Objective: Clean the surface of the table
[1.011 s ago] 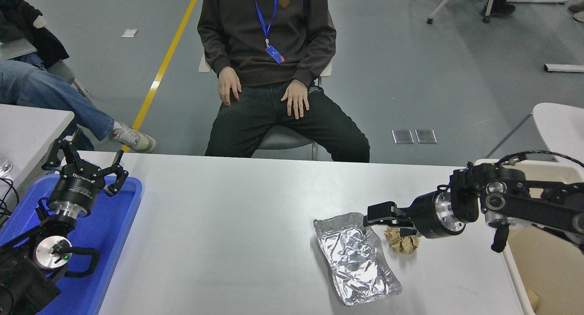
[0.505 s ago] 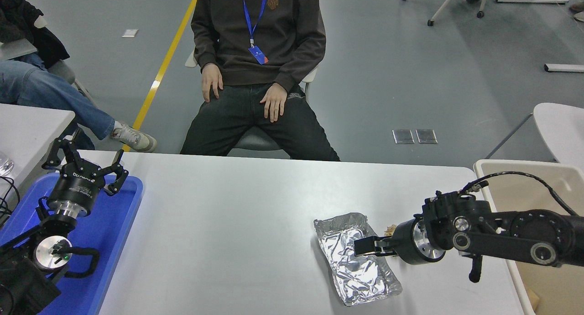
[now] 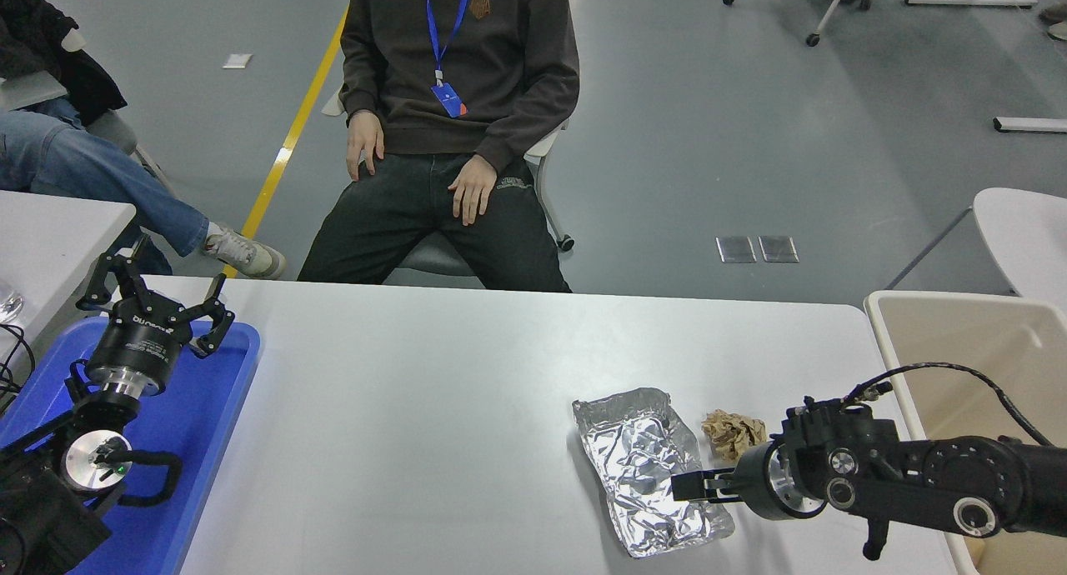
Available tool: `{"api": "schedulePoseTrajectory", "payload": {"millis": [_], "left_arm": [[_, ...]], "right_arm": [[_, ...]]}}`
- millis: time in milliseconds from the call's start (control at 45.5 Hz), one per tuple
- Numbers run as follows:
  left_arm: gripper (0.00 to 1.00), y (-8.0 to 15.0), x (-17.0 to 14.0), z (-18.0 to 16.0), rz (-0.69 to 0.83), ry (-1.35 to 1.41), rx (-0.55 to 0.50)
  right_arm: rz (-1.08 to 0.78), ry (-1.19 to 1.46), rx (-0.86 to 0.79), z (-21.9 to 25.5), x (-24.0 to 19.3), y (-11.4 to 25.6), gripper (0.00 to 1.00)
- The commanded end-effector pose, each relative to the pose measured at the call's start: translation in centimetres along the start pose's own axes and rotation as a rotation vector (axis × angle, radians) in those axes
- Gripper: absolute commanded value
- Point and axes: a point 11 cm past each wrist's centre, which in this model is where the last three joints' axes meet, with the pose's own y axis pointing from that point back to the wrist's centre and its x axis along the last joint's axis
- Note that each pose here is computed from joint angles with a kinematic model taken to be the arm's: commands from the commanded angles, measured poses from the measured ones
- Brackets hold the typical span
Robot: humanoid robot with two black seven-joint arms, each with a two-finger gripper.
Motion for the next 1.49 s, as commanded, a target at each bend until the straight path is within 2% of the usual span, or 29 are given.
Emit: {"api": "schedulePoseTrajectory", "payload": {"millis": [0, 110, 352, 593, 1209, 1473], "left_arm": [[1.00, 0.0, 0.0, 0.0, 0.001, -0.001, -0.001], [1.00, 0.0, 0.0, 0.0, 0.000, 0.000, 0.000], [1.00, 0.0, 0.0, 0.0, 0.000, 0.000, 0.000], [1.00, 0.0, 0.0, 0.0, 0.000, 0.000, 0.000], [1.00, 0.0, 0.0, 0.0, 0.001, -0.001, 0.000], [1.00, 0.0, 0.0, 0.0, 0.000, 0.000, 0.000]], "right_arm": [[0.005, 0.000, 0.017, -0.7, -0.8, -0.9, 0.89], [0.040, -0.011, 0.027, -1.2, -0.6, -1.1, 0.85], [0.044, -0.012, 0.068, -1.5, -0.7, -1.1, 0.34], [0.048, -0.014, 0.070, -1.4, -0.5, -1.2, 0.00], [0.079, 0.060, 0.106, -1.9, 0.5, -0.7, 0.00], [0.115, 0.039, 0.171, -3.2, 2.2, 2.0, 0.00]]}}
